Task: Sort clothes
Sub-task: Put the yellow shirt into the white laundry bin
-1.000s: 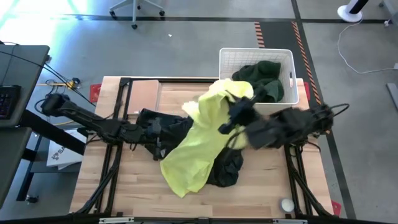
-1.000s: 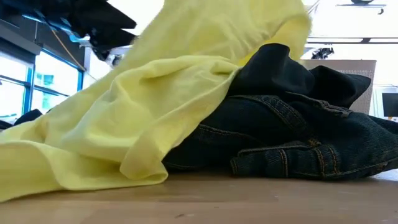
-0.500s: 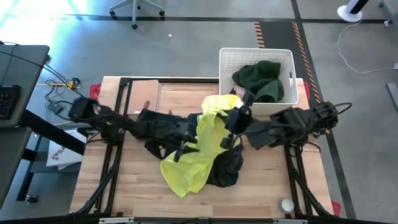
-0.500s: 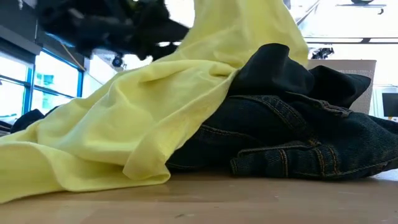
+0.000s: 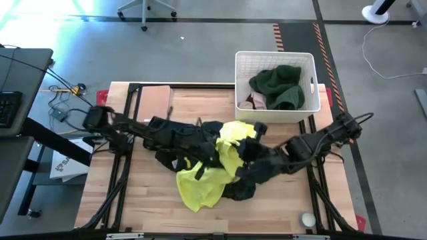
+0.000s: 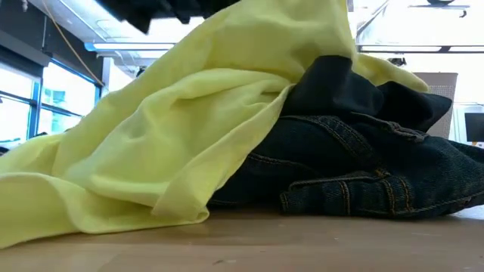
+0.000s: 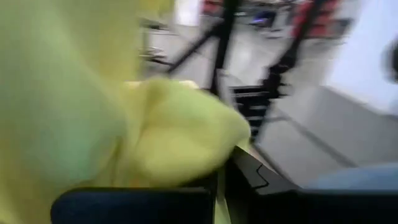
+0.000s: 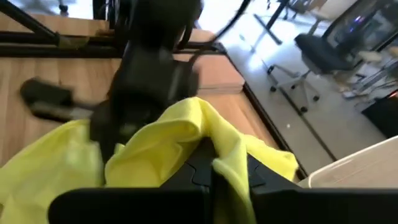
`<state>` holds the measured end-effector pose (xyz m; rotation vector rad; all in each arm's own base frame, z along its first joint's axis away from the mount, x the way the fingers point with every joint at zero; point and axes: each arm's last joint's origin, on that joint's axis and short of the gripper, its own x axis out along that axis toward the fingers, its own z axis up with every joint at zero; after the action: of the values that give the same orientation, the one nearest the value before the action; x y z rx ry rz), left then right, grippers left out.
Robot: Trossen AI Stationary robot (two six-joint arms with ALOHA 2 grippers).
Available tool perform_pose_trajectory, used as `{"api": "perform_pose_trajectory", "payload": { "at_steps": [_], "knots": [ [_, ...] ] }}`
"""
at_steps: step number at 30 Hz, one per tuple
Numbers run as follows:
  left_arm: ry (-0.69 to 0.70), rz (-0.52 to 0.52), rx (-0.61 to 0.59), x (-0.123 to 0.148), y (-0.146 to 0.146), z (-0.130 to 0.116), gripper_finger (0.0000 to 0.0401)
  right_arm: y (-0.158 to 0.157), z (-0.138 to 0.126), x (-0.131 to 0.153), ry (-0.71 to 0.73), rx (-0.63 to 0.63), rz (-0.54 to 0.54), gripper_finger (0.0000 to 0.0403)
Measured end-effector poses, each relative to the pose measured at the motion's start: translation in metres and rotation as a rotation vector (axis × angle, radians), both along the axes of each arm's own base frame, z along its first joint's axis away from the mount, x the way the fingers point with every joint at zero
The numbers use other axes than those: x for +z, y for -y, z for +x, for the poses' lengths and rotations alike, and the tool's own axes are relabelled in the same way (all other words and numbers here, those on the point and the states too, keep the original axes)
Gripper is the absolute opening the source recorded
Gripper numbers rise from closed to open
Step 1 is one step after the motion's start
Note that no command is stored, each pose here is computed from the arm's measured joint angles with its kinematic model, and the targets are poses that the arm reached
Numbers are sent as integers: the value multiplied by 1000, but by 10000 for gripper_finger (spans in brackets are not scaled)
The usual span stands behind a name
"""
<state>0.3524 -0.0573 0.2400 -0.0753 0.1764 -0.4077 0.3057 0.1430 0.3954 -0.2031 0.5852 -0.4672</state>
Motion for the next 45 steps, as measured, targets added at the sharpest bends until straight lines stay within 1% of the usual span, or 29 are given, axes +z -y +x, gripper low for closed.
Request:
{"api": "perform_pose_trajectory", "payload": {
  "at_steps": [2,5,9,12,14,16,19,21,24,26,28,30,32,34,36,38,41,43,45],
  "knots": [
    [41,52,72,21,-6,-11,4,-7,-4,0,22,-10,-23,7],
    [178,99,145,59,-16,-31,3,-14,-9,2,58,-35,-71,7],
    [356,129,221,109,-34,-61,2,-14,-10,4,109,-98,-126,7],
    [476,138,268,143,-45,-81,1,-8,-5,6,104,-99,-136,8],
    [543,139,270,163,-50,-93,1,-5,3,8,73,-28,-147,12],
    [590,136,274,179,-52,-100,1,-4,11,13,55,94,-148,19],
    [633,148,266,199,-56,-105,1,-1,24,24,111,238,-148,35],
    [648,150,251,213,-59,-109,1,3,30,30,152,271,-167,48],
    [662,135,207,228,-58,-115,1,11,34,32,152,261,-196,73],
    [638,100,199,229,-58,-118,1,15,34,29,139,242,-177,90],
    [572,67,219,222,-61,-116,0,18,34,25,114,239,-120,107],
    [464,72,275,203,-68,-111,0,20,35,17,79,231,-58,121],
    [373,67,325,177,-73,-103,0,18,36,6,26,217,-12,131],
    [317,53,370,151,-78,-96,0,18,37,-5,-37,203,20,134],
    [344,21,393,138,-81,-91,0,16,37,-14,-102,206,55,135],
    [427,-33,376,138,-85,-86,0,14,38,-20,-131,198,85,135],
    [574,-115,245,148,-85,-83,0,12,43,-28,-147,180,99,135],
    [673,-151,154,158,-83,-88,0,11,44,-31,-157,182,94,135],
    [733,-167,106,167,-82,-96,0,9,43,-31,-163,189,87,135]
  ]
}}
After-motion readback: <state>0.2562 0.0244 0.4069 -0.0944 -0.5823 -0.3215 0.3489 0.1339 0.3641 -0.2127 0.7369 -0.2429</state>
